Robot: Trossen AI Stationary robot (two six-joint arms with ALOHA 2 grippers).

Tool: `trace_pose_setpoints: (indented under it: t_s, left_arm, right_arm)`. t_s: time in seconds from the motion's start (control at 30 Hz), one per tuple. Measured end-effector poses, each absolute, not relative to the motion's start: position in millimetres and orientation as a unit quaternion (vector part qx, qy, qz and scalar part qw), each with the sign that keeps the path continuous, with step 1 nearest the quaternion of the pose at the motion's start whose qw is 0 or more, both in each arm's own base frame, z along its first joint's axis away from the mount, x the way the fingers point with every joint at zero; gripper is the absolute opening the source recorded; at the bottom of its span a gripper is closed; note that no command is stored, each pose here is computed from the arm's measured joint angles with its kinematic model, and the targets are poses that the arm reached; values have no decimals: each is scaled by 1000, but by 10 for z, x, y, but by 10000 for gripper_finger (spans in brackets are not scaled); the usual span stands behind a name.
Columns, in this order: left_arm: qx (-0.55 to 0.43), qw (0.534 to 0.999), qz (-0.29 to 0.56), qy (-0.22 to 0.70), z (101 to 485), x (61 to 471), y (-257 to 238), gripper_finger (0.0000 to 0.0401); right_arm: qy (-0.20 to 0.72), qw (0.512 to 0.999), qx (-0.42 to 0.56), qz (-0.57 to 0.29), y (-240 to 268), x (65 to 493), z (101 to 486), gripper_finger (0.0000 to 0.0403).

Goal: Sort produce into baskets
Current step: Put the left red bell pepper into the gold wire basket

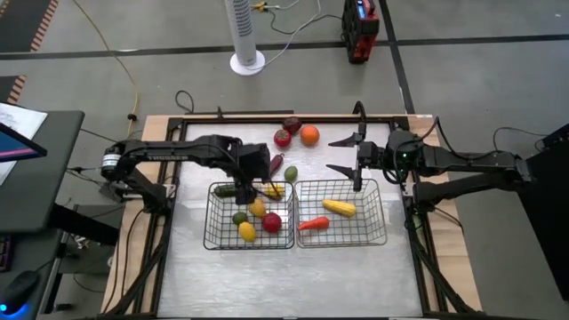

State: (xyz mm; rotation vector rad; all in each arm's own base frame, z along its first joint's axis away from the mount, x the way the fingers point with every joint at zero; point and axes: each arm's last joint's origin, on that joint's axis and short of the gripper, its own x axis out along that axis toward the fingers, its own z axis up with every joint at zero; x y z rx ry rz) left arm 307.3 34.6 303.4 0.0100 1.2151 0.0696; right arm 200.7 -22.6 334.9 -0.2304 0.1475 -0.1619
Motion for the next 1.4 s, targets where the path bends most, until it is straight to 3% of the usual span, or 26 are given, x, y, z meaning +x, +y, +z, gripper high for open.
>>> trace_pose_setpoints:
  t_s: [0.37,0.63,0.83,1.17,1.4]
  left_arm:
    - [83,753,114,643,2883,2735,1015,338]
    - [159,707,37,688,2430,2498,1360,316]
    - [118,736,12,667,2154,2398,1462,295]
    - [172,728,-63,661,1754,2309,1391,266]
    - [213,750,-69,623,1646,2375,1345,258]
  right_arm:
    - [80,987,-111,-79,-221,2006,3336,310]
    - [81,988,-105,-79,-221,2006,3333,310]
    - [83,988,-104,-79,-221,2005,3320,310]
    - [82,989,-98,-76,-206,2008,3312,310]
    - [81,989,-98,-76,-208,2008,3314,310]
